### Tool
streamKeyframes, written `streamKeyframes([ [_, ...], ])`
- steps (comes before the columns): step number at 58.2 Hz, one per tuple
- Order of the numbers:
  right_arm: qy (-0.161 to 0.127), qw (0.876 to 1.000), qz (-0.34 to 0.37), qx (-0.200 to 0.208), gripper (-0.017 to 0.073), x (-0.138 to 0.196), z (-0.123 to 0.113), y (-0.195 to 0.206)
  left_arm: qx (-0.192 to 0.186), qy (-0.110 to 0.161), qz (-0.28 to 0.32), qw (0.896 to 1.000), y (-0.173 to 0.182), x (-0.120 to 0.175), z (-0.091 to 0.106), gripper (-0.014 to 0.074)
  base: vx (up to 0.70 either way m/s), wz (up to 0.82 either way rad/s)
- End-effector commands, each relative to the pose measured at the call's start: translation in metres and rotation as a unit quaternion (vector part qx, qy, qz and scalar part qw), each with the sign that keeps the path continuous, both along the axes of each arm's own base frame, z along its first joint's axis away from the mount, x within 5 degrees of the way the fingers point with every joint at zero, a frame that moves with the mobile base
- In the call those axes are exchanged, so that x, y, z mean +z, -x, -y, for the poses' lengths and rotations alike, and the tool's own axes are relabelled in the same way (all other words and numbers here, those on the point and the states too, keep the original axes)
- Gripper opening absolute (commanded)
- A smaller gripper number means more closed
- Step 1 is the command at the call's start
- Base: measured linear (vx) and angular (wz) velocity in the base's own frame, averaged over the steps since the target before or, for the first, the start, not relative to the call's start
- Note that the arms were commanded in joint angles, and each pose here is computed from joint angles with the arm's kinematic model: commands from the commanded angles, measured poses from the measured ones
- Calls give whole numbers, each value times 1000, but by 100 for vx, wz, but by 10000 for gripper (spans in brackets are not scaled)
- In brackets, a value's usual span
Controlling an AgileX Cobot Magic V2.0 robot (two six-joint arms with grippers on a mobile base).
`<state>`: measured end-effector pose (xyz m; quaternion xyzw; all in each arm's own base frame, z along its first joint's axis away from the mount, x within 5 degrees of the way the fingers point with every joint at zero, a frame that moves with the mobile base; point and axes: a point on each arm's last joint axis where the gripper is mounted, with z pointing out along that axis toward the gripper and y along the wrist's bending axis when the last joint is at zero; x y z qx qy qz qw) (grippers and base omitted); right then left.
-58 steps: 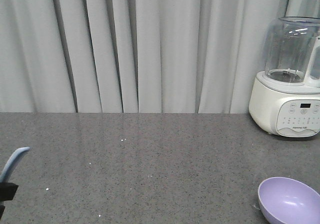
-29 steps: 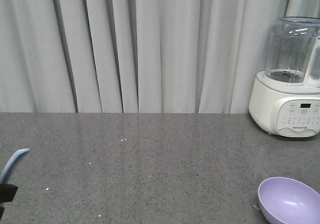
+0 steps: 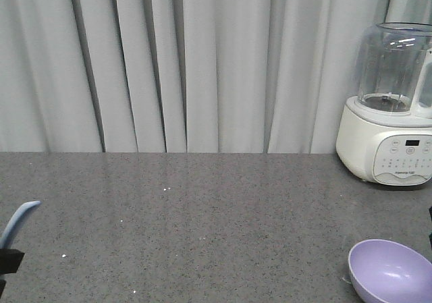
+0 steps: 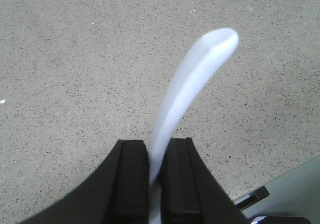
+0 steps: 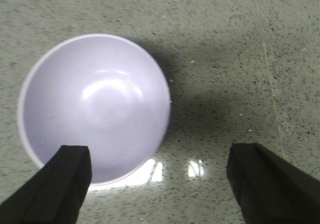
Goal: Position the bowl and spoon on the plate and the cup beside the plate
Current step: 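Grip the lavender bowl rim with the right gripper and lift it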
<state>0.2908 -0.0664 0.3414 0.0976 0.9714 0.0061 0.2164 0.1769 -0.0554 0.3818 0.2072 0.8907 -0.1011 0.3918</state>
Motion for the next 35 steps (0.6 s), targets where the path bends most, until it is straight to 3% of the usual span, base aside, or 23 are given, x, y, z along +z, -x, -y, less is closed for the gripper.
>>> streamKeyframes([
  [1, 10, 1000, 25, 8, 589, 8, 6, -5, 4, 24, 41, 999, 1, 14, 2, 175, 0, 0],
  [19, -29, 998, 0, 47, 559, -34, 5, -41, 4, 24, 41, 999, 1, 14, 2, 175, 0, 0],
  [35, -50, 997, -6, 51, 513, -64, 8, -63, 4, 24, 41, 999, 1, 14, 2, 175, 0, 0],
])
